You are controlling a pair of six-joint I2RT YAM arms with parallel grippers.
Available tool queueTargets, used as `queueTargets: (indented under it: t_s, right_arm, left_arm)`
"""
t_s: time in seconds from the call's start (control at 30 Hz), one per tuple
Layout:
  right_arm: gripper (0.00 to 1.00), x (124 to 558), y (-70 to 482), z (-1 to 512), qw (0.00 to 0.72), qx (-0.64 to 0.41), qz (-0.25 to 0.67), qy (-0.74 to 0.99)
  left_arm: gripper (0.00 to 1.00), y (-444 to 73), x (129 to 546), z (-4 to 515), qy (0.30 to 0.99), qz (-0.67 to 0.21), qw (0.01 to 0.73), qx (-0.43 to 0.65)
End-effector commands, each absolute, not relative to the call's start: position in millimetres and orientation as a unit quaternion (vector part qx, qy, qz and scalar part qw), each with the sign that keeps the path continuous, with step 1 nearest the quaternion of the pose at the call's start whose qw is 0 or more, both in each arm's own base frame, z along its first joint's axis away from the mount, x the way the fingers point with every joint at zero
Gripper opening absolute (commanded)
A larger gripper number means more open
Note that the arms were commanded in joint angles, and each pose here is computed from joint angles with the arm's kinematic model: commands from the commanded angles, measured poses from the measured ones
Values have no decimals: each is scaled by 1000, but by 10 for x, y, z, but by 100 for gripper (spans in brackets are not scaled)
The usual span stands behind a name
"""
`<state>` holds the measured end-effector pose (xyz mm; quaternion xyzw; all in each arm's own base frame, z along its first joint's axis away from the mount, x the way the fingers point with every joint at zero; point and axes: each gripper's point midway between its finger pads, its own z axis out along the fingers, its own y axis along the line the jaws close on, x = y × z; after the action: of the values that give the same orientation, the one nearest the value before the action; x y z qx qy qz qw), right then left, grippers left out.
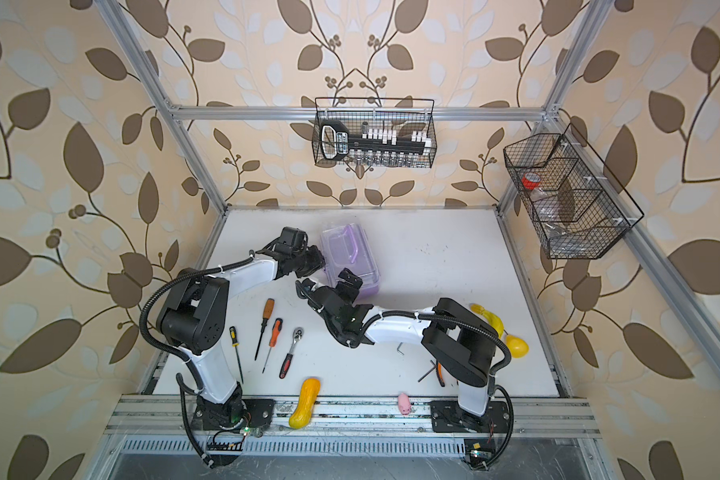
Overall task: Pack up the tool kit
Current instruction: 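Swing the clear lid open with the right gripper while the left holds the latch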
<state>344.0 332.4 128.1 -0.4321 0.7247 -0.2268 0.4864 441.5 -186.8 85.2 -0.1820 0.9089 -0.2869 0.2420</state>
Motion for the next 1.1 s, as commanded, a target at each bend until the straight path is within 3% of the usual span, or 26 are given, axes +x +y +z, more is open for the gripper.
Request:
queueTargets:
  t_s: [0.0, 0.13, 0.33, 0.57, 1.07]
  right_arm:
    - [100, 3603, 3296, 1389, 501, -399, -233, 732]
    - [99, 3713, 3211, 1492, 505, -372, -211, 750]
    - [90, 3839, 3093, 1667, 503, -328, -138, 788]
    - [90, 3945, 2862, 1907, 508, -270, -76, 814]
    - [88, 4236, 2185, 1904, 450, -104, 178, 869]
  left_arm:
    - [22, -1893, 4450, 1059, 904, -301, 253, -169]
    - [23, -1887, 4439, 1049, 905, -299, 253, -168]
    - [22, -1882, 4438, 978, 907, -295, 249, -170]
    - [23, -1879, 4438, 924, 908, -293, 246, -171]
    - [22, -1868, 4420, 898, 910, -289, 243, -169]
